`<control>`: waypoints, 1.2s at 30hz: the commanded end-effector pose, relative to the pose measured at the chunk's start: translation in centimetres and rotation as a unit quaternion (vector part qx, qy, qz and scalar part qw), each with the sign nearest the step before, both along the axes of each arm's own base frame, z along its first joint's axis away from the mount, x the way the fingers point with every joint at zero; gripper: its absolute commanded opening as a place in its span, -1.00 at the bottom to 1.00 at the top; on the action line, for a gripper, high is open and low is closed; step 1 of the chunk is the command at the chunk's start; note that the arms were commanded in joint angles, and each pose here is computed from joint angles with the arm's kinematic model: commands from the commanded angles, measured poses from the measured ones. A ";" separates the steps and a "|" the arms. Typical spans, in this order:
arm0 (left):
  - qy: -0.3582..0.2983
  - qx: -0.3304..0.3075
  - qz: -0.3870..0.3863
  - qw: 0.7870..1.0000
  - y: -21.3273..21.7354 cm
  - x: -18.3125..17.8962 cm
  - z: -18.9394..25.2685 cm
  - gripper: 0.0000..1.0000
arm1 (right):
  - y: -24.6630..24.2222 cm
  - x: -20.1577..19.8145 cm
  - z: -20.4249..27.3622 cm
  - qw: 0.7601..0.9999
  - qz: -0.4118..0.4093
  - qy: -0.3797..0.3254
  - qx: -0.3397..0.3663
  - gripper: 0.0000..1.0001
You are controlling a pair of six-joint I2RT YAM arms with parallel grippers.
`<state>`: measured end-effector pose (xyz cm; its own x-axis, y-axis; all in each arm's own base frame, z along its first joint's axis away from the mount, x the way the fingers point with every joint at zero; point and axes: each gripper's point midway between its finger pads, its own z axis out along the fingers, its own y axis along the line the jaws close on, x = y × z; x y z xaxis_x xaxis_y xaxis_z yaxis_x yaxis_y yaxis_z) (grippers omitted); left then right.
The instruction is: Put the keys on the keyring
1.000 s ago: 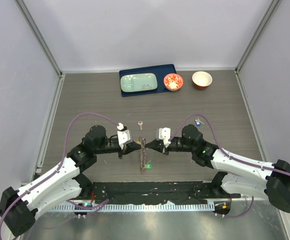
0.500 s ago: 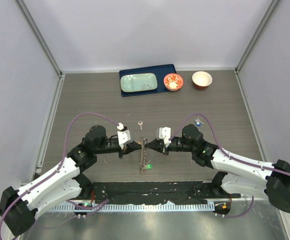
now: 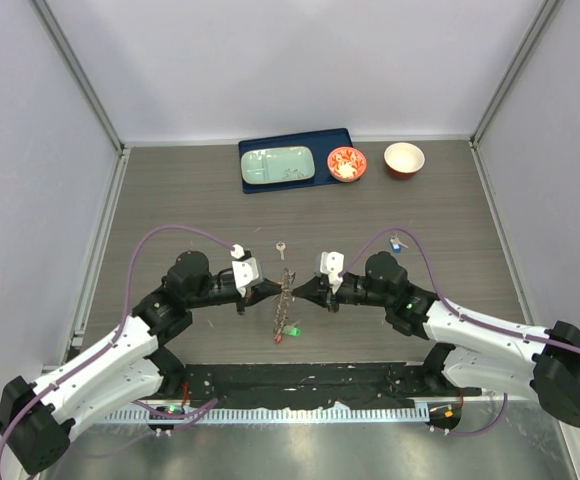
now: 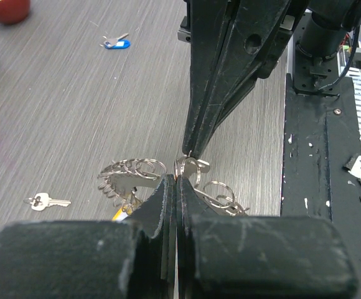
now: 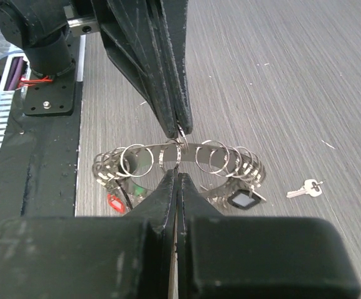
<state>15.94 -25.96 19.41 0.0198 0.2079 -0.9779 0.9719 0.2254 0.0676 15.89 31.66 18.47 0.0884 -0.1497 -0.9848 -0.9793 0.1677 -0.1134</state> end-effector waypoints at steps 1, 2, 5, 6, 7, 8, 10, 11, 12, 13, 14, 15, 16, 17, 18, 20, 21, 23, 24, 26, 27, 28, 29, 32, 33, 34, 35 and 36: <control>-0.048 -0.044 -0.003 0.998 -0.5 0.4 3.1 -1.00 | 0.6 -1.2 2.1 0.999 0.033 -0.001 0.036 -0.99; -0.048 -0.045 -0.003 0.998 -0.5 0.4 3.2 -1.00 | 0.7 -1.4 2.3 0.998 0.039 -0.001 0.041 -0.99; -0.047 -0.044 0.003 0.998 -0.4 0.6 3.1 -1.00 | 1.0 -2.1 3.3 0.997 0.058 -0.004 0.056 -0.99; -0.047 -0.043 0.005 0.998 -0.4 0.6 3.1 -1.00 | 1.1 -2.3 3.5 0.996 0.064 -0.006 0.059 -0.99; -0.047 -0.043 0.006 0.998 -0.4 0.7 3.1 -1.00 | 1.2 -2.7 3.7 0.995 0.077 -0.006 0.061 -0.99; -0.047 -0.042 0.008 0.998 -0.4 0.7 3.1 -1.00 | 1.3 -3.2 4.1 0.994 0.088 -0.008 0.064 -0.98; -0.048 -0.043 0.010 0.998 -0.4 0.8 3.2 -1.00 | 1.6 -3.8 4.3 0.993 0.103 -0.006 0.065 -0.99; -0.046 -0.042 0.013 0.998 -0.4 0.9 3.1 -1.00 | 2.0 -4.3 4.4 0.991 0.118 -0.004 0.064 -0.99; -0.045 -0.043 0.013 0.998 -0.4 0.9 3.2 -1.00 | 2.2 -4.6 4.1 0.991 0.124 -0.001 0.059 -0.99; -0.044 -0.043 0.013 0.998 -0.4 0.9 3.2 -1.00 | 2.4 -4.7 3.9 0.990 0.127 0.001 0.056 -0.99; -0.044 -0.043 0.013 0.998 -0.4 0.9 3.2 -1.00 | 2.7 -4.8 3.8 0.990 0.129 0.001 0.054 -0.99; -0.044 -0.045 0.013 0.998 -0.4 0.9 3.3 -1.00 | 3.0 -5.0 3.4 0.990 0.134 0.004 0.049 -0.98; -0.044 -0.045 0.013 0.998 -0.4 0.9 3.3 -1.00 | 3.3 -5.0 3.2 0.990 0.134 0.006 0.046 -0.99; -0.044 -0.046 0.012 0.998 -0.4 0.8 3.3 -1.00 | 3.5 -5.0 3.4 0.990 0.134 0.004 0.047 -0.99; -0.045 -0.047 0.010 0.998 -0.4 0.7 3.4 -1.00 | 3.6 -4.9 3.2 0.991 0.129 0.005 0.044 -0.98; -0.046 -0.049 0.005 0.998 -0.4 0.5 3.5 -1.00 | 3.5 -4.5 3.5 0.992 0.114 0.001 0.046 -0.98; -0.049 -0.049 0.005 0.998 -0.4 0.5 3.4 -1.00 | 3.2 -3.6 3.3 0.995 0.086 -0.001 0.041 -0.98; -0.050 -0.049 0.002 0.998 -0.3 0.3 3.5 -1.00 | 2.5 -2.6 4.0 0.998 0.050 -0.013 0.042 -0.98; -0.052 -0.049 -0.004 0.997 -0.3 0.1 3.5 -1.00 | 2.0 -1.6 3.5 0.999 0.018 -0.015 0.029 -0.99; -0.053 -0.051 -0.008 0.997 -0.3 -0.1 3.6 -1.00 | 1.0 -0.9 4.0 0.999 -0.007 -0.022 0.029 -0.99; -0.053 -0.051 -0.011 0.997 -0.4 -0.2 3.5 -1.00 | 0.5 -0.5 4.0 0.999 -0.017 -0.021 0.027 -0.99; -0.052 -0.051 -0.013 0.997 -0.4 -0.2 3.6 -1.00 | -0.1 0.2 4.2 0.999 -0.031 -0.022 0.030 -0.98; -0.051 -0.051 -0.016 0.997 -0.4 -0.3 3.6 -1.00 | -0.5 0.3 4.5 0.998 -0.034 -0.023 0.036 -0.99; -0.050 -0.050 -0.021 0.997 -0.5 -0.4 3.5 -1.00 | -1.7 1.5 5.1 0.997 -0.051 -0.024 0.051 -0.99; -0.050 -0.050 -0.021 0.997 -0.6 -0.4 3.4 -1.00 | -1.9 1.9 5.4 0.996 -0.056 -0.027 0.057 -0.99; -0.049 -0.049 -0.021 0.997 -0.6 -0.4 3.4 -1.00 | -2.1 2.3 5.3 0.996 -0.063 -0.023 0.057 -0.99; -0.049 -0.047 -0.022 0.997 -0.6 -0.4 3.3 -1.00 | -2.7 3.1 5.4 0.995 -0.078 -0.024 0.060 -0.99; -0.047 -0.046 -0.025 0.997 -0.6 -0.5 3.2 -1.00 | -2.7 3.3 5.6 0.994 -0.078 -0.027 0.065 -0.99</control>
